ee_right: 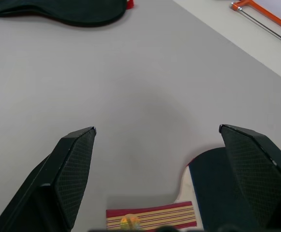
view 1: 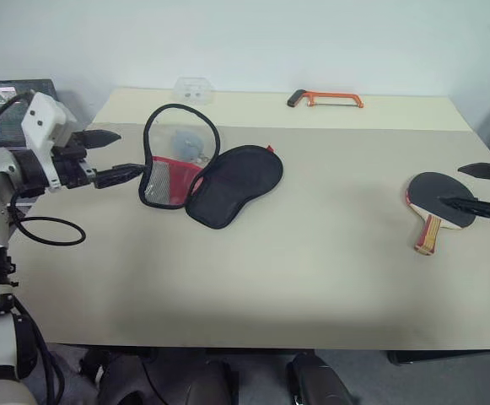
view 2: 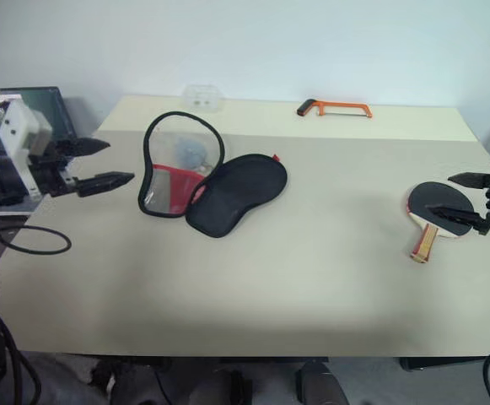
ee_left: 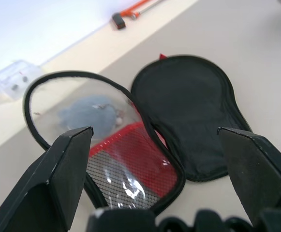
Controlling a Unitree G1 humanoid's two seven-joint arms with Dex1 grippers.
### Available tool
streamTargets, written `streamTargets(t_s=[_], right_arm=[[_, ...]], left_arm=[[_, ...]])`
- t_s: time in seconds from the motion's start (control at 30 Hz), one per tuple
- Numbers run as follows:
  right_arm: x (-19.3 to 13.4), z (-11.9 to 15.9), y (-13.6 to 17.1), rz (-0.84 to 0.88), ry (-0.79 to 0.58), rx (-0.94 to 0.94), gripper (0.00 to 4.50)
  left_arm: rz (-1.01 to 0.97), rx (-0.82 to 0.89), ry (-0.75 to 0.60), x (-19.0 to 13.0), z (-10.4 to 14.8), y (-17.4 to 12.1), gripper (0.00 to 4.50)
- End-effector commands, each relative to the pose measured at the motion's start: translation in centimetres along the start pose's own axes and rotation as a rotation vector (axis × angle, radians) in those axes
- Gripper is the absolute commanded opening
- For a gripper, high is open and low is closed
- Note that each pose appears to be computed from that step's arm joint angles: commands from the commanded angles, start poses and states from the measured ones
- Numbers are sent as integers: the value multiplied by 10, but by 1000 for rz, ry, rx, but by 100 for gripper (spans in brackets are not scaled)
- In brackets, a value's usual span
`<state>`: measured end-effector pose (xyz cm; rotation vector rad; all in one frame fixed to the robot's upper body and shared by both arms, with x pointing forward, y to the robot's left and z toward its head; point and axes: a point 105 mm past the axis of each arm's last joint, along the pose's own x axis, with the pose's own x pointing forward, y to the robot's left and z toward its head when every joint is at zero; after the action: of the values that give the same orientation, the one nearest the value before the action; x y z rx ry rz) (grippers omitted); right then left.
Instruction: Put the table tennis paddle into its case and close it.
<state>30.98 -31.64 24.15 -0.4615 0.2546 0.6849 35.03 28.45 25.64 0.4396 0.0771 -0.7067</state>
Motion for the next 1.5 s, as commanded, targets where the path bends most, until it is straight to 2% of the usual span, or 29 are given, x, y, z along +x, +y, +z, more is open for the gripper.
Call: streamTargets(t_s=[0.03,0.27,0.4,0.57,0.7,0.8,0.87,0.97,1.17,1.33,1.5], right_arm=[[-12,18,-2,-27,-31,-34,448],[-9,26,-6,-34,-53,-47,448],[-6,30,-3,-36,-74,-66,448],[-5,25,5,-41,-82,-62,448],[-4,20,5,-58,-87,-53,448],[1,23,14,-40,-95,-53,448],[3,16,10,-93,-70,-42,448],[14,-4,-9,-281,-1,3,448],[31,-11,7,-273,-18,40,448],[32,-10,10,-277,-22,49,448],[33,-10,13,-275,-16,46,448]], left_arm=[[21,18,-24,-7,6,2,450],[68,7,-25,1,2,6,450],[188,-24,9,12,-5,28,450],[397,-165,69,29,-27,58,450],[418,-197,106,53,-35,53,450],[357,-197,72,66,-27,46,450],[329,-185,65,66,-24,43,450],[340,-189,69,62,-26,45,450],[479,-255,86,60,-36,59,450],[553,-358,131,78,-55,54,450],[572,-432,197,103,-80,34,450]])
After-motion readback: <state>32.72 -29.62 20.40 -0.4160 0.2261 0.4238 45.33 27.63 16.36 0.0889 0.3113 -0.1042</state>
